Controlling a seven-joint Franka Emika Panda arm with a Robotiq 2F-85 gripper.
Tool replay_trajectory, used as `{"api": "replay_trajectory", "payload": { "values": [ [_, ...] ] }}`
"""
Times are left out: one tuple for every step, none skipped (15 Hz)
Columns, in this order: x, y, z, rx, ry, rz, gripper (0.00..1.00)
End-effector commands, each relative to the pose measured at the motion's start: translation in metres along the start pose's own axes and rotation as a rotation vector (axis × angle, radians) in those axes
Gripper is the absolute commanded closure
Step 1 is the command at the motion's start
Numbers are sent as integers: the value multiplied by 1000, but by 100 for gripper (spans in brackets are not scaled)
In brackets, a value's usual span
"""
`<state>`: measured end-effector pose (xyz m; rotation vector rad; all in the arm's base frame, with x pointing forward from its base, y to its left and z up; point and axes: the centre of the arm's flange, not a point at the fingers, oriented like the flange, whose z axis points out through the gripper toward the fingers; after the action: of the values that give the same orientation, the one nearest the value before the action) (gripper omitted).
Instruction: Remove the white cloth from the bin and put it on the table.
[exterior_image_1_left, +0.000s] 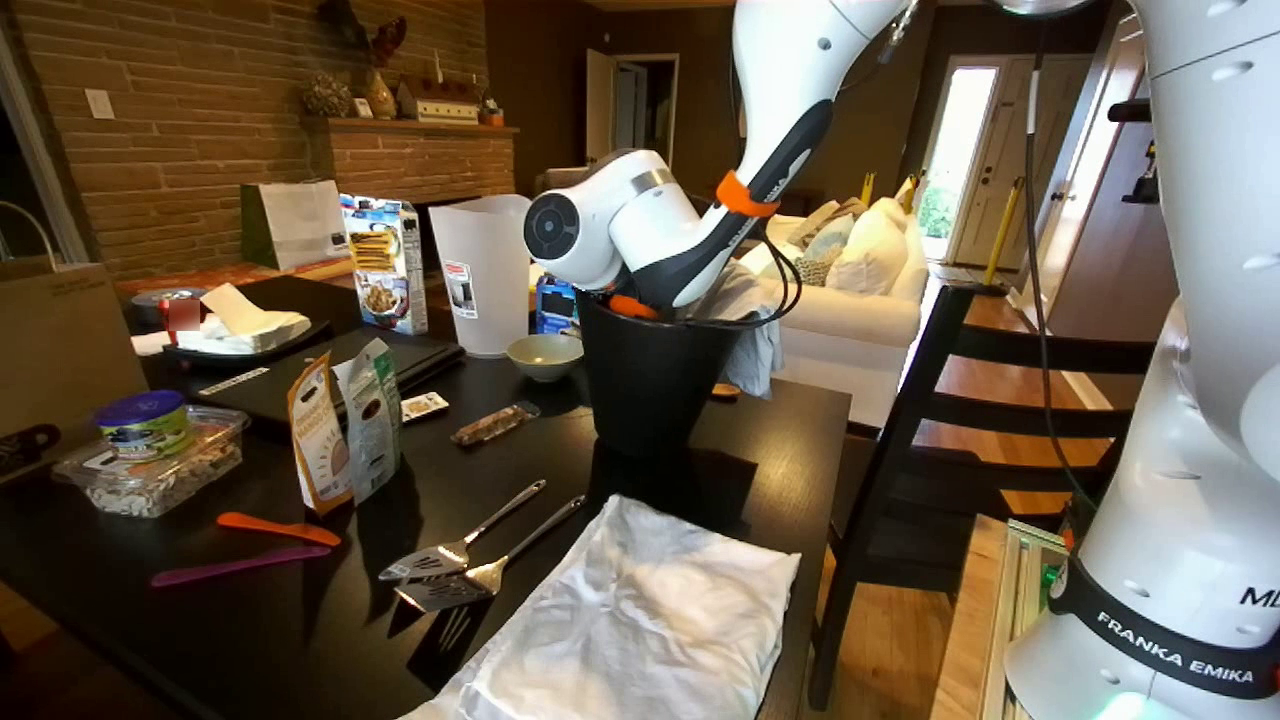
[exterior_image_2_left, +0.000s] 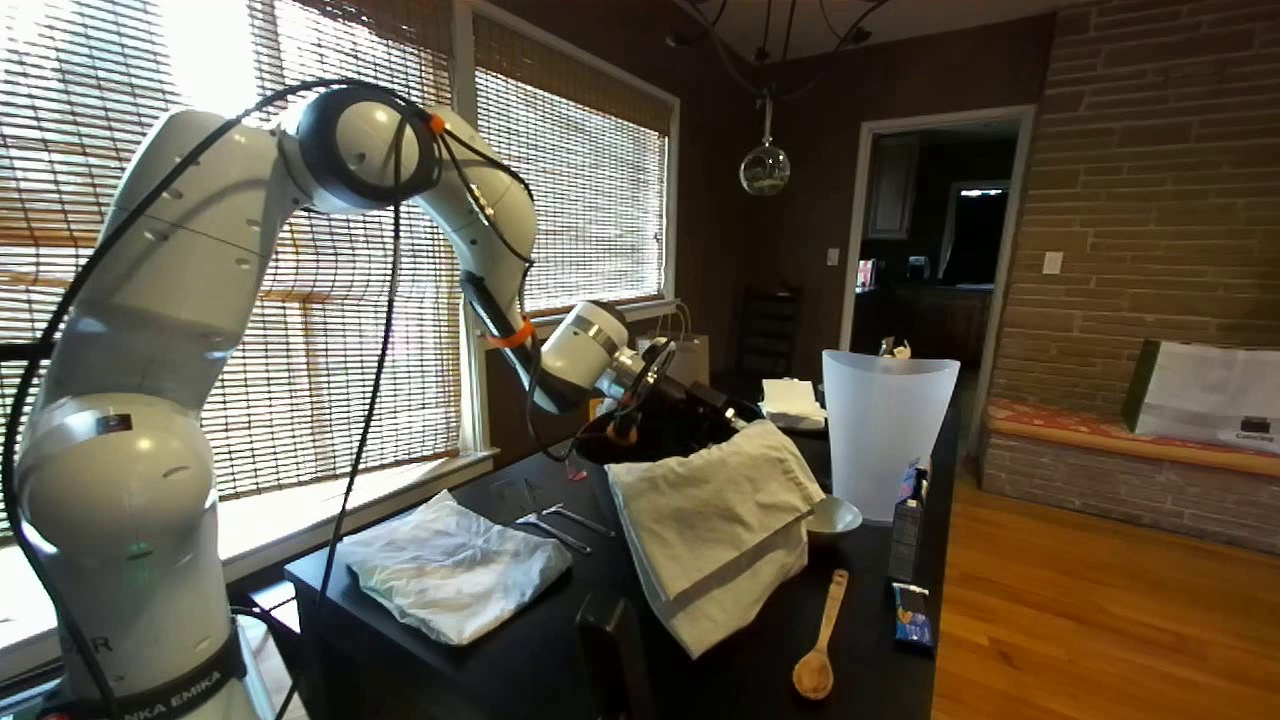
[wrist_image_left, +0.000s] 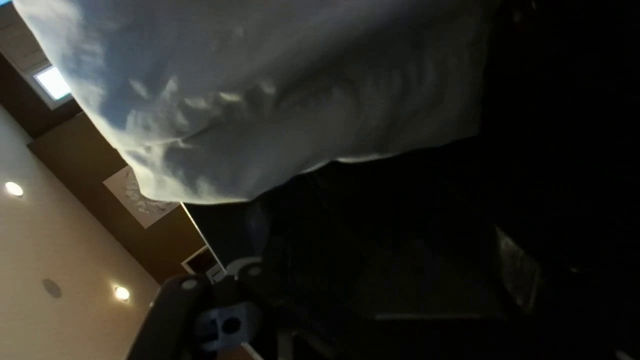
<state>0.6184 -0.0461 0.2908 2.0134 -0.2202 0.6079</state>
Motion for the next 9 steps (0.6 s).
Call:
{"api": "replay_trajectory", "payload": {
  "values": [
    [1,-3,15,-24,-32,5,0],
    [3,-2,18,-24,-34,7,0],
    [4,-1,20,-25,-34,10,0],
    [7,1,22,-22,-38,14,0],
    [10,4,21,-21,-42,22,0],
    [13,6,20,-18,-45,31,0],
    [18,10,17,-17,-46,39,0],
    [21,13,15,-19,-42,47,0],
    [25,16,13,-24,-36,57,0]
  ]
}}
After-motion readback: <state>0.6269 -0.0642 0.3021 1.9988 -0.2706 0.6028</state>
